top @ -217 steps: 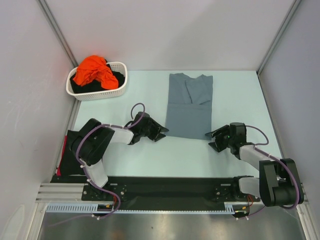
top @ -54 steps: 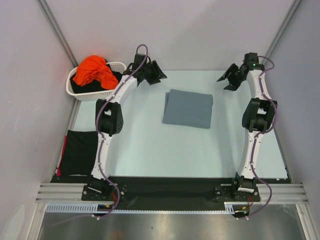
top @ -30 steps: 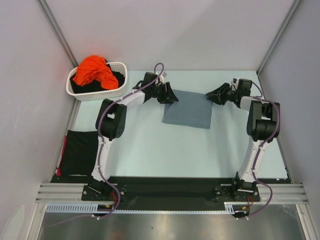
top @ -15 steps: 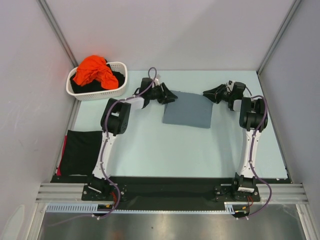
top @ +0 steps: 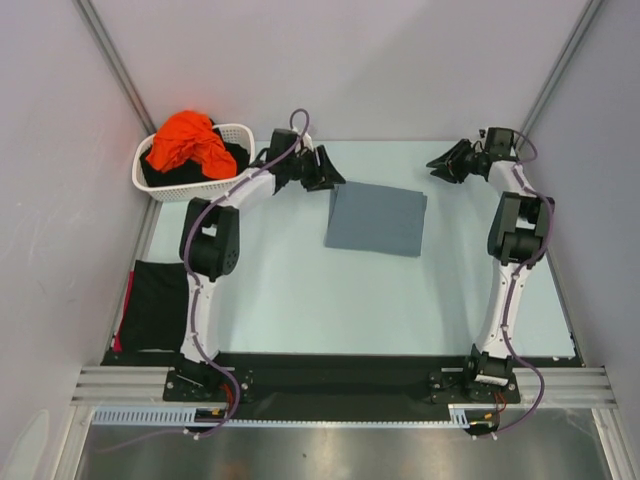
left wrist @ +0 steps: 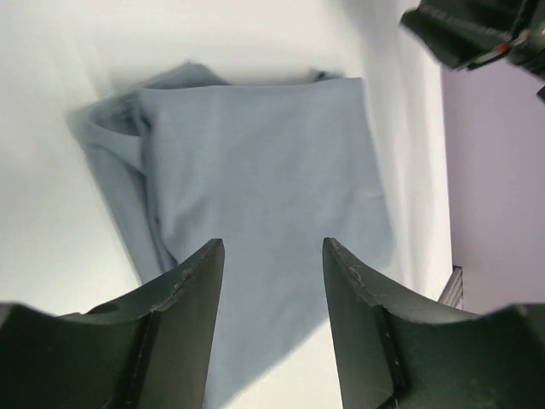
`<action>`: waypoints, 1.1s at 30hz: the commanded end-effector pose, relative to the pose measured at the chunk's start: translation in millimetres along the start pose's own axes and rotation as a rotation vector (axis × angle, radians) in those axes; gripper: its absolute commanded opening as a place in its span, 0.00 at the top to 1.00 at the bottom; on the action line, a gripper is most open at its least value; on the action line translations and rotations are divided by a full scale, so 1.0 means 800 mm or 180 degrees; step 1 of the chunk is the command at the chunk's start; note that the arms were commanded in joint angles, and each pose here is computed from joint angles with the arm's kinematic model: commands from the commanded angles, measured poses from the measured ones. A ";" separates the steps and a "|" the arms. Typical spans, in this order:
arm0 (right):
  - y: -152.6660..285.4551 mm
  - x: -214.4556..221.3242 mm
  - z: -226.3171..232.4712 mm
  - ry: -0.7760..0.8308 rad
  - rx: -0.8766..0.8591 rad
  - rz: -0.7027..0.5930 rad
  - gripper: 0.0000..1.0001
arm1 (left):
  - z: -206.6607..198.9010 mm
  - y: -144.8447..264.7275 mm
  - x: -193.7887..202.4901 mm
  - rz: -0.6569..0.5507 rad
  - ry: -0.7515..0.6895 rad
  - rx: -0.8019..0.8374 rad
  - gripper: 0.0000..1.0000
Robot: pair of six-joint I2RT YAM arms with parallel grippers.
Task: Fold and stack the t-shirts
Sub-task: Fold the tshirt
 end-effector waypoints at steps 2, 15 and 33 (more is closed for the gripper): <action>0.080 0.055 0.080 0.0384 0.0041 0.0062 0.58 | -0.088 0.061 -0.013 -0.0174 -0.0404 0.0200 0.44; 0.053 0.217 0.027 0.0124 -0.0533 0.0989 0.72 | -0.067 -0.021 0.109 0.0265 0.0342 0.0814 0.48; 0.102 0.230 0.027 0.0431 0.0211 0.0860 0.74 | -0.066 0.043 0.115 0.0284 -0.0059 0.0227 0.47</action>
Point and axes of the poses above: each gripper's point midway between its finger pads, its own y axis back along the fingers, its own z axis along the line the jaws close on, x = y × z, the point moved 8 cm from there along y, back along the fingers
